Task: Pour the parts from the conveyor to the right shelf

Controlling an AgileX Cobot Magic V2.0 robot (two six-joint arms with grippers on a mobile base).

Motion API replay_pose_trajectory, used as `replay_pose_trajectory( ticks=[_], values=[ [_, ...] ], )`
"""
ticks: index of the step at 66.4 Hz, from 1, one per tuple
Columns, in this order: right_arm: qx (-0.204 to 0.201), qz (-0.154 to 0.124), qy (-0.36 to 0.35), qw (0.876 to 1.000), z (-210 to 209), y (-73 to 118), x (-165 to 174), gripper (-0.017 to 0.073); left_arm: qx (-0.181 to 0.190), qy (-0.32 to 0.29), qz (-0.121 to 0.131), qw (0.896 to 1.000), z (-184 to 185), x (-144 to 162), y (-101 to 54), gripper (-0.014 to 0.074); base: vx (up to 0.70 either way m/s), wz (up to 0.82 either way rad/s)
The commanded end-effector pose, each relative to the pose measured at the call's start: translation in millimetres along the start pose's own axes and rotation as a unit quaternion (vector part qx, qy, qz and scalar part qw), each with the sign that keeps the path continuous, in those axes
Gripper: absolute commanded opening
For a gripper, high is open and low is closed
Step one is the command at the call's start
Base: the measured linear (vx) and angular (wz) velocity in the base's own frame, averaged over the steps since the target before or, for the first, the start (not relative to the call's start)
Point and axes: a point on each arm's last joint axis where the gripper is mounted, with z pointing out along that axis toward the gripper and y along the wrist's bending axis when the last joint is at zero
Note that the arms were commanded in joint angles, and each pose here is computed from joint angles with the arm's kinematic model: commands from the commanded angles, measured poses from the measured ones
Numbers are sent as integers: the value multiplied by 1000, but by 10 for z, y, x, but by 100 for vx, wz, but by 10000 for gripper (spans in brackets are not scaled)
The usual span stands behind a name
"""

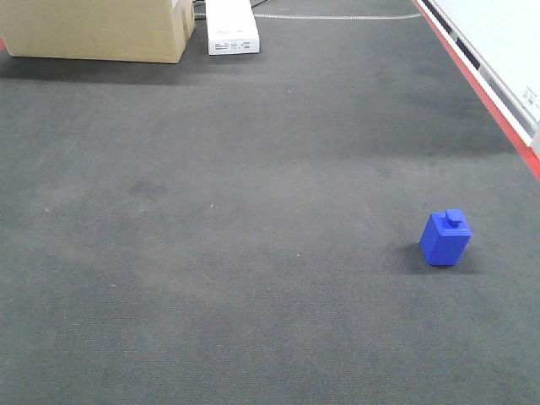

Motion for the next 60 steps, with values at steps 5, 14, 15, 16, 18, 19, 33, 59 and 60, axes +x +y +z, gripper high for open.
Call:
replay_pose_trajectory(
  ticks=[5,14,15,16,18,19,33,59,60],
  values=[
    [1,-5,-40,999,-9,0,-53,-8,1,-52,-8,999,-28,-135,-4,-6,0,0],
    [1,-5,-40,999,-9,0,-53,-8,1,-52,-8,999,-28,-135,-4,-6,0,0],
    [1,-5,-40,999,-9,0,-53,-8,1,-52,-8,999,-28,-135,-4,-6,0,0],
    [1,-5,-40,999,-9,0,-53,-8,1,-52,-8,999,-28,-135,-4,-6,0,0],
    [1,-5,-40,999,-9,0,-53,-8,1,-52,-8,999,-28,-135,-4,-6,0,0],
    [1,-5,-40,999,-9,0,-53,-8,1,-52,-8,999,-28,-135,-4,-6,0,0],
    [1,-5,-40,999,-9,0,-53,-8,1,-48,-8,999,-25,-127,-3,-6,0,0],
    [1,-5,-40,999,-9,0,-53,-8,1,-47,-8,999,-26,-127,-4,-6,0,0],
    [1,-5,-40,999,-9,0,-53,-8,1,-47,-8,999,-26,-127,-4,-6,0,0]
  ],
)
